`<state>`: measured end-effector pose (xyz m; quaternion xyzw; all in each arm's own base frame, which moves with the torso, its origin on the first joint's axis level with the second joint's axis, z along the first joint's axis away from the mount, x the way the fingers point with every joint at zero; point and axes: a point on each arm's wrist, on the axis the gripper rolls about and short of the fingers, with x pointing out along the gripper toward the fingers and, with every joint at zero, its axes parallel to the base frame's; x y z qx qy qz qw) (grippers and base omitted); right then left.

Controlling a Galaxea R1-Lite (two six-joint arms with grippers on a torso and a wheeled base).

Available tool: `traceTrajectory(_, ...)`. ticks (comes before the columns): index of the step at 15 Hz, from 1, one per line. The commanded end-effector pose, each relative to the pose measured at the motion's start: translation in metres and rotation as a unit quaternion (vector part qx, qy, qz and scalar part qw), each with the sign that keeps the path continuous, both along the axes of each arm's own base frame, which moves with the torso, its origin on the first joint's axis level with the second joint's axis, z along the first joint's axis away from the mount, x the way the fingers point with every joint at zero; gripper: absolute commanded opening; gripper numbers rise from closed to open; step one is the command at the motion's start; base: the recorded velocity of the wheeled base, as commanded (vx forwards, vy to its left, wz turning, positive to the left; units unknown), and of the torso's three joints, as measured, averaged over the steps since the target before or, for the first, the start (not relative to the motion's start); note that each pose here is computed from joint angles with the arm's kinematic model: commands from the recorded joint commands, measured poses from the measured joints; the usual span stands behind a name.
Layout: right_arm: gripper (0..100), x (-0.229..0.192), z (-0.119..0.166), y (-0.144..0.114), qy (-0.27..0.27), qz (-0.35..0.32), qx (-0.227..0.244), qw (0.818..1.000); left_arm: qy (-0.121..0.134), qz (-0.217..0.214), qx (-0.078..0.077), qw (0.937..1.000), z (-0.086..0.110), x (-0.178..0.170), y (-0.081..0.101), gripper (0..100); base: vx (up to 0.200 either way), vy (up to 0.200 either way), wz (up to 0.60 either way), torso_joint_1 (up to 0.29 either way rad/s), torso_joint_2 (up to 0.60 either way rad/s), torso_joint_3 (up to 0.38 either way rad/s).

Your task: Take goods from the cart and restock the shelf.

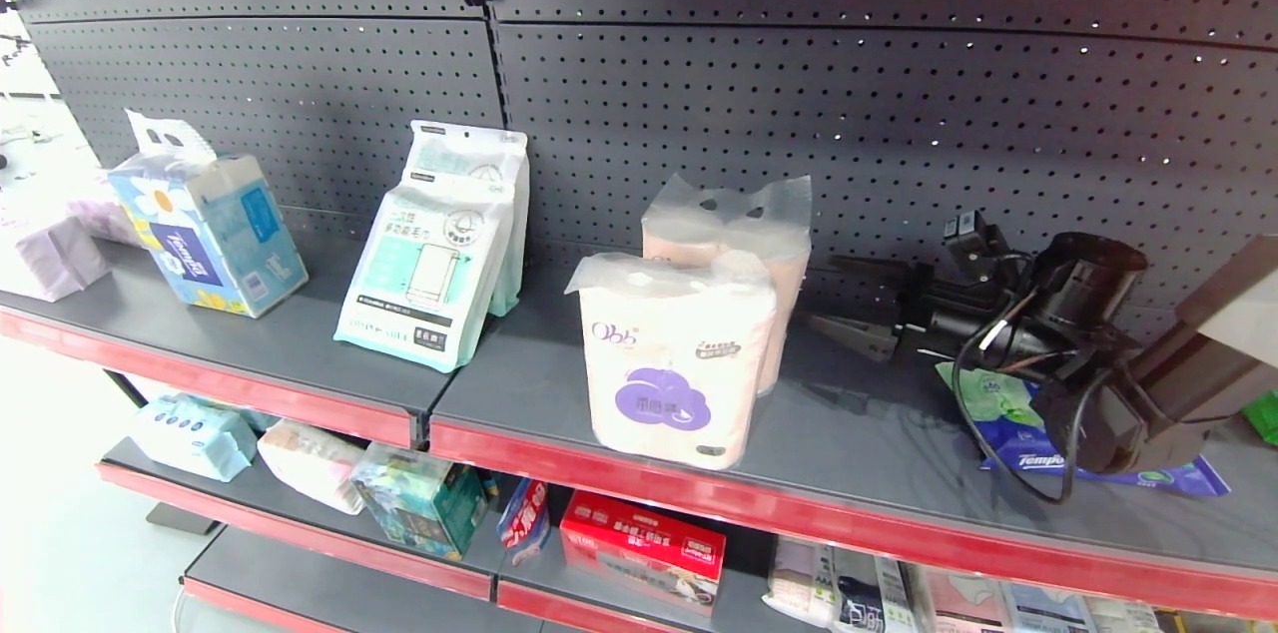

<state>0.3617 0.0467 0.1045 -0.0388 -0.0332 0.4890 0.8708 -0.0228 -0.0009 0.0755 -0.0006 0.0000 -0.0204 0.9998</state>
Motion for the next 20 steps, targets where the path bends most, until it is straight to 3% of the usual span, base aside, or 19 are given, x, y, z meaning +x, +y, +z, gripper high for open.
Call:
traceTrajectory(1,100,-0.009,0.004,-0.004,0.004,-0.004,-0.001,1.0,0.0,0.0,0.0,1.0,0.0,0.0,0.0,100,0.0,0.0,0.0,0.0,0.0,0.0)
traceTrajectory(7,100,-0.053,0.018,-0.023,0.018,-0.041,-0.001,0.999,0.0,0.0,0.0,1.0,0.0,0.0,0.0,100,0.0,0.0,0.0,0.0,0.0,0.0)
traceTrajectory(10,100,-0.079,0.036,-0.035,0.036,-0.131,-0.002,0.991,0.0,0.0,0.0,1.0,0.0,0.0,0.0,100,0.0,0.0,0.0,0.0,0.0,0.0)
traceTrajectory(15,100,-0.171,0.057,-0.042,0.075,-0.31,-0.037,0.947,0.0,0.0,0.0,1.0,0.0,0.0,0.0,100,0.0,0.0,0.0,0.0,0.0,0.0)
traceTrajectory(19,100,-0.236,0.064,-0.036,0.077,-0.381,-0.053,0.92,0.0,0.0,0.0,1.0,0.0,0.0,0.0,100,0.0,0.0,0.0,0.0,0.0,0.0)
traceTrajectory(20,100,-0.253,0.061,-0.04,0.08,-0.422,-0.069,0.9,0.0,0.0,0.0,1.0,0.0,0.0,0.0,100,0.0,0.0,0.0,0.0,0.0,0.0)
